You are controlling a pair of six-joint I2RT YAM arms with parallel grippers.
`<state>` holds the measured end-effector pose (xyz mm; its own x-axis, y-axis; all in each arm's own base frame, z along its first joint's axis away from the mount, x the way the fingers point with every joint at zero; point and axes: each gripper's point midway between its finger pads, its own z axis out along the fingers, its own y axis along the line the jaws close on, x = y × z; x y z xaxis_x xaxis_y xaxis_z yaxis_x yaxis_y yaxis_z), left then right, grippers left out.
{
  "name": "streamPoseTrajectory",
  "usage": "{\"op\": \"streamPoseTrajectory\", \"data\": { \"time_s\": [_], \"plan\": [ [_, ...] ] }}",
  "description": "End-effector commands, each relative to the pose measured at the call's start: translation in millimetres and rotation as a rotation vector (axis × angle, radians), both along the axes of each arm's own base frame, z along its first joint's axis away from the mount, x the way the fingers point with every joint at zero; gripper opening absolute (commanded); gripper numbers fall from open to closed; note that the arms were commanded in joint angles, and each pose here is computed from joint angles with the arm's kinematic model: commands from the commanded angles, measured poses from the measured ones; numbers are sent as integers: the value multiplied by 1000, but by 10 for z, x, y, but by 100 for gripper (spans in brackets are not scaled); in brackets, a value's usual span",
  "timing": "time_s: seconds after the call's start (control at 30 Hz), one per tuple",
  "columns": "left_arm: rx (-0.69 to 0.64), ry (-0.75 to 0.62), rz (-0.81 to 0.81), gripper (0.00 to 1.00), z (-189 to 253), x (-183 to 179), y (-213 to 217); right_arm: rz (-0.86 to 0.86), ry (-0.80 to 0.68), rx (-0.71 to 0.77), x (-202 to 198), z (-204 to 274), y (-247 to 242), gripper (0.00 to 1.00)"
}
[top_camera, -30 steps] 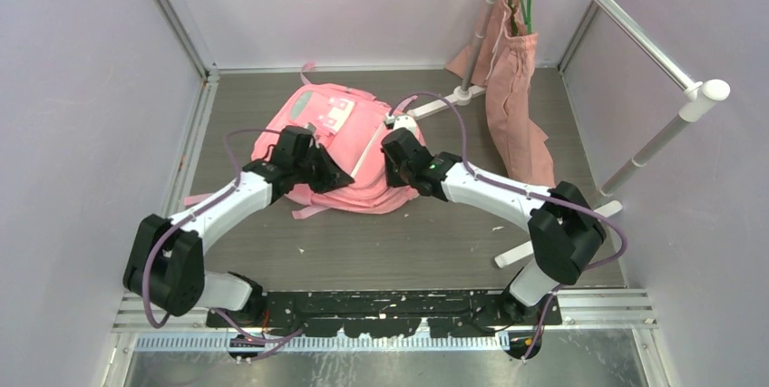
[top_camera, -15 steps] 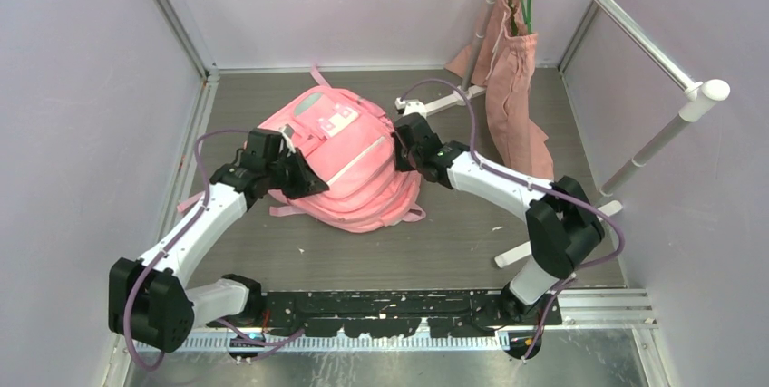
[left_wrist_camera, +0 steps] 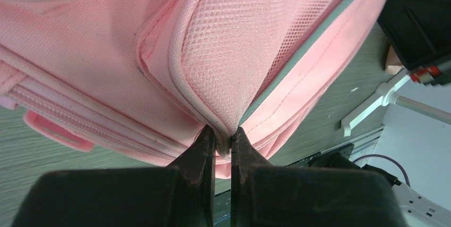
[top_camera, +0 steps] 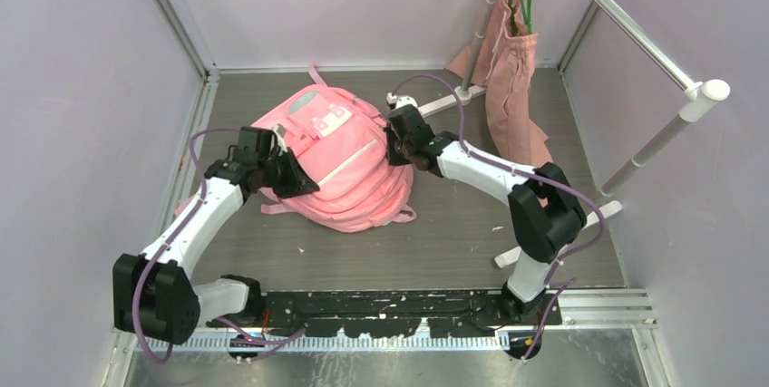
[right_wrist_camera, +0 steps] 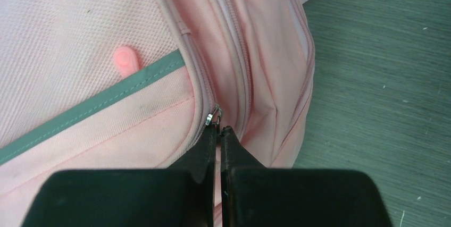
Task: Pack the student bag
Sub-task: Zip the student bag at the center of the board.
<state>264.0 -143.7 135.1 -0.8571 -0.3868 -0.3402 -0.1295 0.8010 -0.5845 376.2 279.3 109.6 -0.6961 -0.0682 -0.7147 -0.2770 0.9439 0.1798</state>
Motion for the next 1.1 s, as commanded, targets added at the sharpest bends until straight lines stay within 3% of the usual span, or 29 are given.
{"op": "streamPoseTrajectory", "data": {
  "time_s": [0.0,0.23,0.37,0.43,0.47,0.7,0.87,1.07],
  "plan": [
    [65,-76,13,0,218,291,191,17,36,30,-330,180,-182,1],
    [91,-130,-14,1,579,710,161,266,127,89,-1243,359,257,1],
    [70,-117,-85,39,844,696,61,360,171,88,-1528,310,571,1],
    [71,-131,-103,54,944,583,28,322,140,104,-1444,280,606,1],
    [69,-138,-101,57,971,510,24,293,103,105,-1371,283,581,1],
    [-168,-101,19,61,913,-61,-267,224,71,35,-1044,201,338,1],
    [-194,-65,71,58,656,-144,-557,214,73,38,-991,206,287,1],
    [-90,-39,161,63,310,-28,-713,212,65,46,-1001,262,274,1]
  ]
}}
